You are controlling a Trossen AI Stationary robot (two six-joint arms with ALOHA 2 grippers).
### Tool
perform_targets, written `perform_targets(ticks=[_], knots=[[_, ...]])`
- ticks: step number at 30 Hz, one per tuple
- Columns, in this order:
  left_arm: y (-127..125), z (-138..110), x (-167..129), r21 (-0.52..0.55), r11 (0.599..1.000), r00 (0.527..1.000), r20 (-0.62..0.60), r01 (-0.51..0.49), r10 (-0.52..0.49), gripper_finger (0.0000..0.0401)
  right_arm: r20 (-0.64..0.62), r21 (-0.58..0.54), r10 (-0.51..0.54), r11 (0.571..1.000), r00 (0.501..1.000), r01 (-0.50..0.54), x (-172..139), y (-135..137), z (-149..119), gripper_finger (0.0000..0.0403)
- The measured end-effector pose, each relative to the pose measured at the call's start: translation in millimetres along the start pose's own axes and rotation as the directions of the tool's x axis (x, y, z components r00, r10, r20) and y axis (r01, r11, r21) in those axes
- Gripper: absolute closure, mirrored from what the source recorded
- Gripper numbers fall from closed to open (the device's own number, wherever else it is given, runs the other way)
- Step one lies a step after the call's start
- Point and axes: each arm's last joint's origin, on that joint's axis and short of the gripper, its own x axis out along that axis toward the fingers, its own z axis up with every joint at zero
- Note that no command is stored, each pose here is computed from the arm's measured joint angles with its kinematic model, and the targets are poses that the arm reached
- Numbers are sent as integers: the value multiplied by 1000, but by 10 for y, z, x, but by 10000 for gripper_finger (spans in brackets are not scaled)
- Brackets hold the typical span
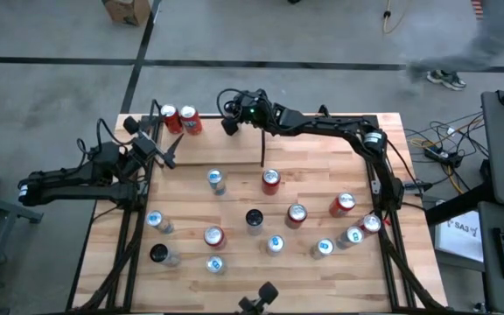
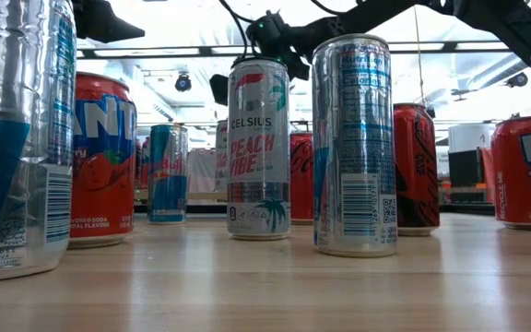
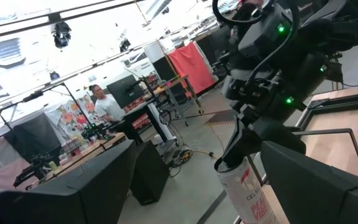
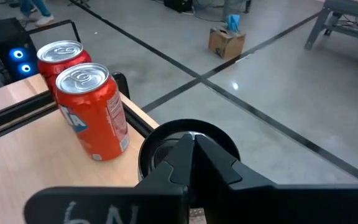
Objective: Place canned beverage on shelf
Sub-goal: Put the white/pink soda can on the shelf
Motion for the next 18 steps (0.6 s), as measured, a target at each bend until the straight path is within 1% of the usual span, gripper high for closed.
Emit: perform_targets(ticks=[7, 12, 18], knots=[[0, 0, 0, 0, 1000, 1000, 0, 1, -1, 72, 1, -8, -9, 1000, 1000, 9, 9, -29, 3, 394], [0, 0, 0, 0, 1000, 1000, 0, 1, -1, 72, 4, -33, -43, 999, 999, 44, 10, -43, 3, 394], [0, 0, 0, 0, 1000, 1000, 0, 0, 0, 72, 16, -32, -39, 999, 999, 39, -3, -29, 49, 394]])
